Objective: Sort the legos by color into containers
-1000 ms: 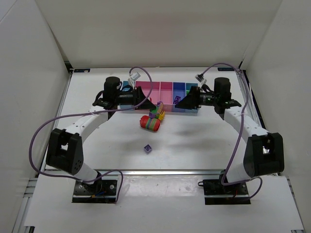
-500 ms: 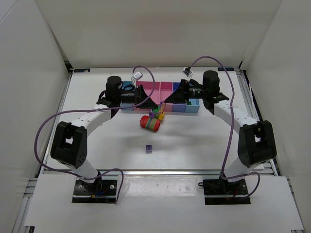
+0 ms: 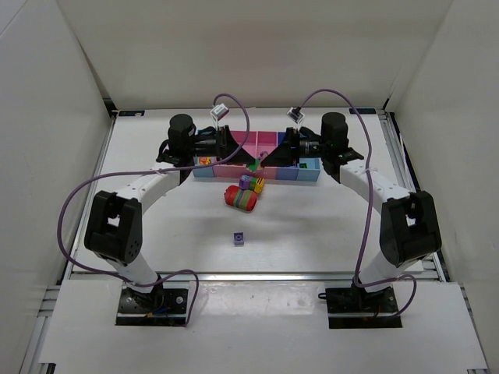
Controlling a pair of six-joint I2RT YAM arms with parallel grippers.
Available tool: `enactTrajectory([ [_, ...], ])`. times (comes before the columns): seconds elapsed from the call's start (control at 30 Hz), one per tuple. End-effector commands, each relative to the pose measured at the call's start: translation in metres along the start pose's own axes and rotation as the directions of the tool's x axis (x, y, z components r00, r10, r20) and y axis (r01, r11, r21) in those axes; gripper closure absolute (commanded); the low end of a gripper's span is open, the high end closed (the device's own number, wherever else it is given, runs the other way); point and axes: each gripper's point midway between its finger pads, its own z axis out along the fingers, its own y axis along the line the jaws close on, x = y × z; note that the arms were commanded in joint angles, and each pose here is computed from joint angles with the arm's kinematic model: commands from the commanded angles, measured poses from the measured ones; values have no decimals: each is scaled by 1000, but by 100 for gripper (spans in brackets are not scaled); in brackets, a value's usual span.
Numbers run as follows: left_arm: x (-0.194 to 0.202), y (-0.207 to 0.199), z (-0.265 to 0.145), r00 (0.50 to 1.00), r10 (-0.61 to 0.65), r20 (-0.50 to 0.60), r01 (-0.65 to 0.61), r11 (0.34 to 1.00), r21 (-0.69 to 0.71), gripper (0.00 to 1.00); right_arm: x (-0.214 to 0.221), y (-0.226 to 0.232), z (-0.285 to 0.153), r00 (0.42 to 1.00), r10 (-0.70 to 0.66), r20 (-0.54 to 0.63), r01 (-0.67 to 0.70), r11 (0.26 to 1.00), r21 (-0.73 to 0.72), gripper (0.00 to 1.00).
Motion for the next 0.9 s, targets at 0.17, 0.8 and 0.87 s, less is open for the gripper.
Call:
enactTrajectory([
  [0.17,-11,-10,1,999,49,6,-49,998,25,90,-21,21,5,995,-97,22,98,994,-57,40],
  [0.8,-40,6,-21,988,65,138,-58,997,-56,90,3,14,-14,995,-101,-20,100,994,-38,94],
  [0.87,-46,8,-27,985,58,162,-48,997,-65,90,9,9,-20,996,-85,-23,84,996,-24,95],
])
